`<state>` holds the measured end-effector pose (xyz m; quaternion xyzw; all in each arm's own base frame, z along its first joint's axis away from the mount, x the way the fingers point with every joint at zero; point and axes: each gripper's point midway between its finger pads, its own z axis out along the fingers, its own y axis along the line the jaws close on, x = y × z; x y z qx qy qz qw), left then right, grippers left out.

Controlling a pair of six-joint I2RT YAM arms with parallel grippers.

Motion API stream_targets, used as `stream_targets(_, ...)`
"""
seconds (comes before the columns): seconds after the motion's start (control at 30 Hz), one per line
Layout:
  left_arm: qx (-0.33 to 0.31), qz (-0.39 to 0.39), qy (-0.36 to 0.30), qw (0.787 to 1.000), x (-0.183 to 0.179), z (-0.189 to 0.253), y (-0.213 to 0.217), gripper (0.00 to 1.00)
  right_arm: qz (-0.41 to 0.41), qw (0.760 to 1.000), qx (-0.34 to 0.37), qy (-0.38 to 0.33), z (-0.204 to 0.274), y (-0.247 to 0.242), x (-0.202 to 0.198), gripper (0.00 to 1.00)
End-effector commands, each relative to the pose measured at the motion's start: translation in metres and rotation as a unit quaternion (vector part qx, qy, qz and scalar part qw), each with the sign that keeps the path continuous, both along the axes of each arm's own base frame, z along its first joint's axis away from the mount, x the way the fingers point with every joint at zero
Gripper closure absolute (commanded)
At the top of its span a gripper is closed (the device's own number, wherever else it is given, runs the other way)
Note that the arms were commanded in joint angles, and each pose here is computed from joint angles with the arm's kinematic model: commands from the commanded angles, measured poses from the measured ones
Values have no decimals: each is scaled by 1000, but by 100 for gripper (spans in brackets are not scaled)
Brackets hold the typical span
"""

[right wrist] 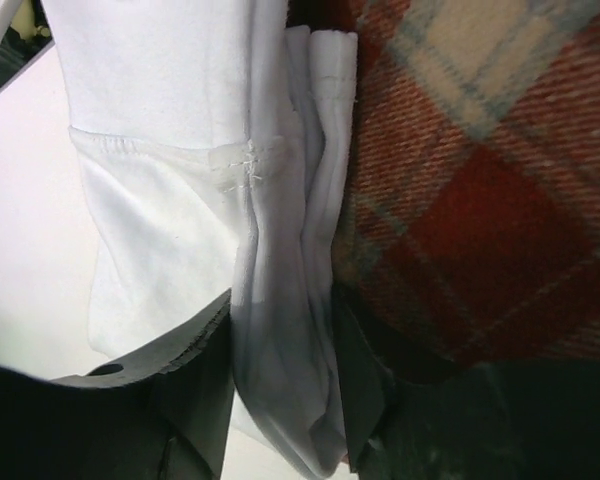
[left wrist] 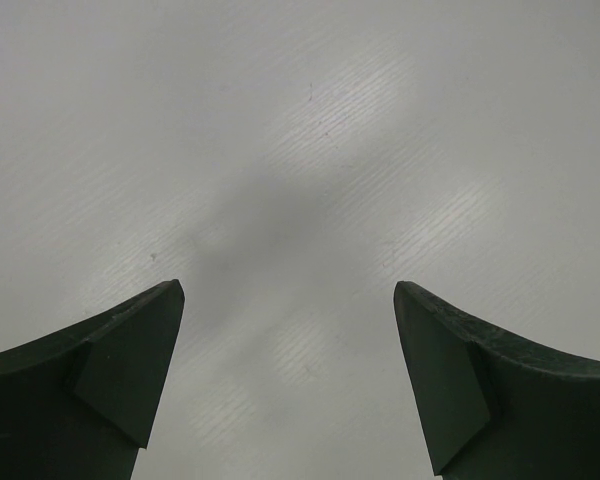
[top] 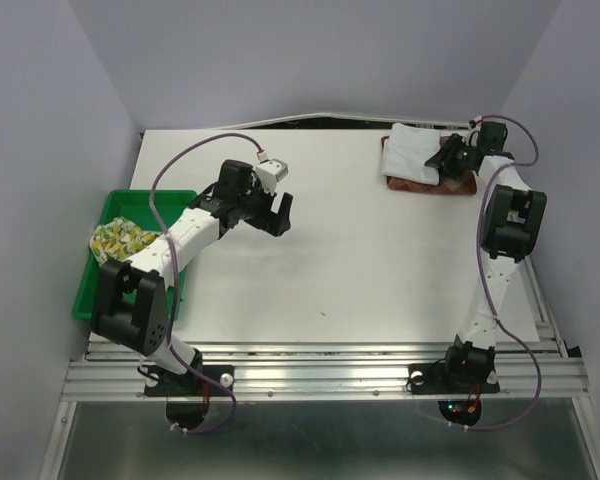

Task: Fold and stack the skirts
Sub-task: Neatly place the folded skirt to the corner

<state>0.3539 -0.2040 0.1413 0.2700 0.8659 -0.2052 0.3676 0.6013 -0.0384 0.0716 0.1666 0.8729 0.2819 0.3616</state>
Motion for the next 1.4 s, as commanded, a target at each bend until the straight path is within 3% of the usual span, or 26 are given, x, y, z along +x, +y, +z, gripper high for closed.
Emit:
stream_targets(0.0,-10,-8,-22,1000,6,17,-3,2,-21,999,5,-45,27,-23,14,60)
stream_targets(0.2,-9,-9,-20,1000,9,18,-4,2,-17,997,-11,-72,45,-36,18,97)
stream_targets(0.23,-8,-9,-18,1000,9,17,-4,2,-15,997,-13,-76,49,-36,19,99)
stream_targets(0.67,0,-12,-14,1000,7,10,-2,1,11,987,-89,-130,90,-47,22,99)
stream_targets(0.8,2,-15,-11,1000,6,7,-2,2,10,986,-109,-124,79,-53,23,99)
stream_targets(0.87,1,-14,-15,1000,7,10,-2,1,7,988,-119,-102,60,-58,22,93)
stream_targets(1.0,-2,-13,-32,999,11,22,-1,2,-18,986,-147,-77,43,-73,25,64)
stream_targets(1.03,-5,-13,-37,999,12,28,-2,1,-30,985,-155,-71,42,-78,25,46)
stream_targets(1.1,-11,-7,-54,998,14,44,3,1,-43,982,-168,-78,53,-84,27,26)
stream_targets(1.33,-27,51,-105,993,29,103,48,2,-42,970,-205,-122,126,-87,18,9)
stream_targets(1.37,-26,64,-109,992,31,110,57,2,-33,966,-213,-145,156,-78,11,5)
